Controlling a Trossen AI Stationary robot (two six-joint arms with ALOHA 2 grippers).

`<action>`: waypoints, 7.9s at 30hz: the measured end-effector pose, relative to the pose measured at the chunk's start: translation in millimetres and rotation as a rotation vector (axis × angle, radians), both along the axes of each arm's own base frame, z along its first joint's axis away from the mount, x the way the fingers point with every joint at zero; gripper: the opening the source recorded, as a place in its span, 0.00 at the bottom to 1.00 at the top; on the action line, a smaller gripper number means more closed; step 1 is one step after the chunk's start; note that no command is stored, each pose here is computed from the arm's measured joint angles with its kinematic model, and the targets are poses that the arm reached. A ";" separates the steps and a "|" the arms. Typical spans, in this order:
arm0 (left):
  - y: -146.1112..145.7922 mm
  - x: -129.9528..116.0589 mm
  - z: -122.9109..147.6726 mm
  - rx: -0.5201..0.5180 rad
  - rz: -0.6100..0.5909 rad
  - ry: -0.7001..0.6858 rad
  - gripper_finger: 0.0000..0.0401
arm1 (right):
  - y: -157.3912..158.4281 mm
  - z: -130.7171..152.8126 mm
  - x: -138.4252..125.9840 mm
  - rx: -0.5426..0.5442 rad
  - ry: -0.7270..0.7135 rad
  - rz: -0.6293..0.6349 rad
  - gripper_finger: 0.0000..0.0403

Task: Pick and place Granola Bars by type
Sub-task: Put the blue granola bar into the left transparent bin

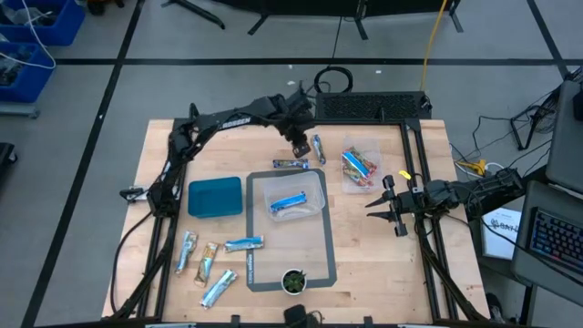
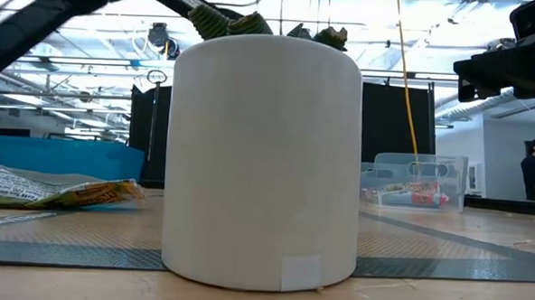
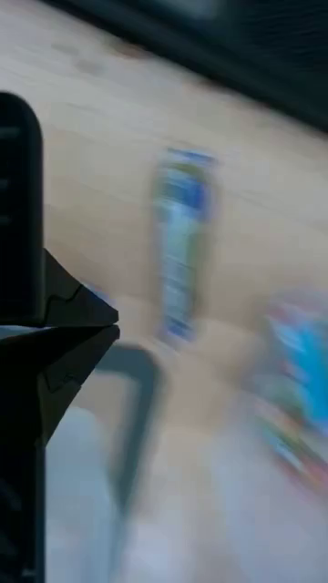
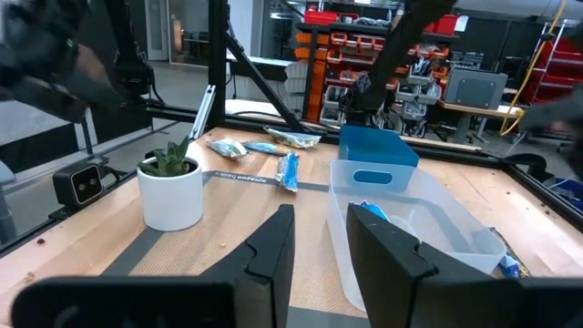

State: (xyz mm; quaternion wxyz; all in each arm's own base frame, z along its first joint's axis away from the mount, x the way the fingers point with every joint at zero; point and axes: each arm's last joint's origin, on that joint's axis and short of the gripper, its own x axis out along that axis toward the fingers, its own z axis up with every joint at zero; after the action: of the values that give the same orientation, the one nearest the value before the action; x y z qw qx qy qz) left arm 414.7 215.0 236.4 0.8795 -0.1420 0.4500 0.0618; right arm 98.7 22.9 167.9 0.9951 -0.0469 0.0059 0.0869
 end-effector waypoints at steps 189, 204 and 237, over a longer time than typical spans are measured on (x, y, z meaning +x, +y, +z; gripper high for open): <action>-83.7 -88.9 -143.4 0.218 -0.043 -0.352 0.43 | 0.0 0.0 0.0 0.000 0.000 0.000 0.23; -77.1 -89.6 -140.6 0.317 -0.077 -0.307 0.03 | 0.0 0.0 0.0 0.000 0.000 0.000 0.24; -164.2 -117.1 2.2 0.490 -0.187 -0.497 0.01 | 0.0 0.0 0.0 0.000 0.000 0.000 0.23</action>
State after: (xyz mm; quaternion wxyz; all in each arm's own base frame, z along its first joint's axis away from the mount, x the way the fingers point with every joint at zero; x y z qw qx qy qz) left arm 297.6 50.8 238.6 0.9718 0.1041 0.2053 0.0508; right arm 98.6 22.9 167.9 0.9951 -0.0469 0.0056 0.0870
